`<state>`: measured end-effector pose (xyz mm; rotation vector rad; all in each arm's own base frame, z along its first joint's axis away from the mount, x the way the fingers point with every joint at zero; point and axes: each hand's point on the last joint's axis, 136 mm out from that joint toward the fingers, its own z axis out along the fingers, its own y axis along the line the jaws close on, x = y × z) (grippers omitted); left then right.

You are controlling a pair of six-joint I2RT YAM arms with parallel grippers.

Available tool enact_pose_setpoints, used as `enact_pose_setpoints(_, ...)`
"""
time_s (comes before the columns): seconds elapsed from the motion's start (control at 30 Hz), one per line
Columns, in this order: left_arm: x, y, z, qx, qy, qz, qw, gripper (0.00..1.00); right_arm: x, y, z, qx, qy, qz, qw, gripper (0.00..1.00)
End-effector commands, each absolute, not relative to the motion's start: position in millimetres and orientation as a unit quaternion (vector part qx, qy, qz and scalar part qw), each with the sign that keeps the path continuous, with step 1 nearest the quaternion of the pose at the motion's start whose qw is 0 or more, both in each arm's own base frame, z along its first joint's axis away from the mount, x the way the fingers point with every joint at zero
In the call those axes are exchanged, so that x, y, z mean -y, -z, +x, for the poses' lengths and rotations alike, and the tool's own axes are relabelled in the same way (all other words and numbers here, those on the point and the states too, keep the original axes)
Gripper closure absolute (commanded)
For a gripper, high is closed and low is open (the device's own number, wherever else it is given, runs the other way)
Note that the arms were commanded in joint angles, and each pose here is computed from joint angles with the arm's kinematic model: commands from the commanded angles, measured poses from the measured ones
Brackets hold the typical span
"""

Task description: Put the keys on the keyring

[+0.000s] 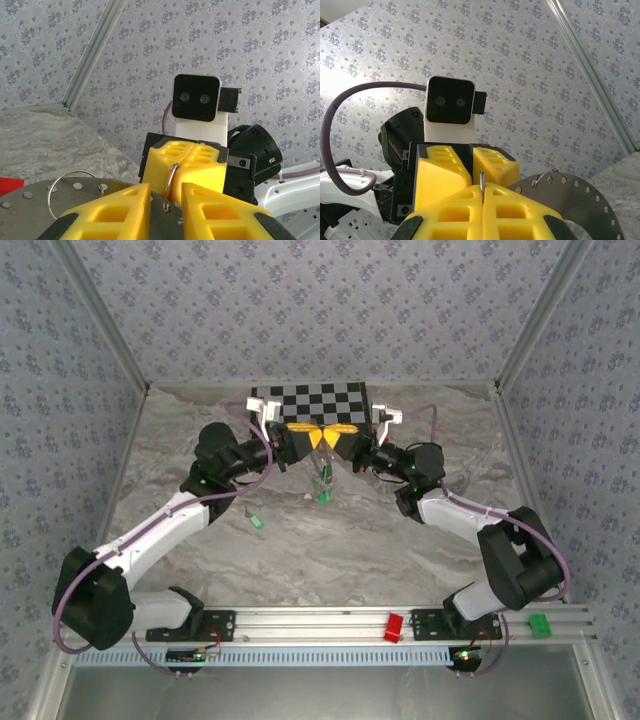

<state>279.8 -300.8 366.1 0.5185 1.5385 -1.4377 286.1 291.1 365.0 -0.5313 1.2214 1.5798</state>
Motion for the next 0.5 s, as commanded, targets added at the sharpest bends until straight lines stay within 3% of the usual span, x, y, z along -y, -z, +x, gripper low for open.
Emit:
enact_pose_setpoints(0.0,305,-385,271,-0.598,0.601,0.233,0.477,0.82,-290,-387,274,-0.477,-0.665,-0.239,0.522,1.0)
enact_pose_setpoints(0.2,307,-385,272,-0.597,0.602,0.234,0.476,1.0,-291,-388,272,-0.475,-0.667,-0.243,0.519,1.0)
enact_pose_setpoints(0.33,307,-387,271,-0.596,0.6,0.237,0.479,1.0,-290,-383,274,-0.481,-0.667,-0.241,0.516,1.0)
enact_pose_setpoints(0.4,307,-384,273,-0.606,0.59,0.241,0.477,1.0,-285,-380,279,-0.488,-0.665,-0.231,0.516,0.91)
enact_pose_setpoints(0.47,307,-379,274,-0.617,0.577,0.246,0.475,1.0,-277,-376,286,-0.497,-0.665,-0.22,0.513,0.91)
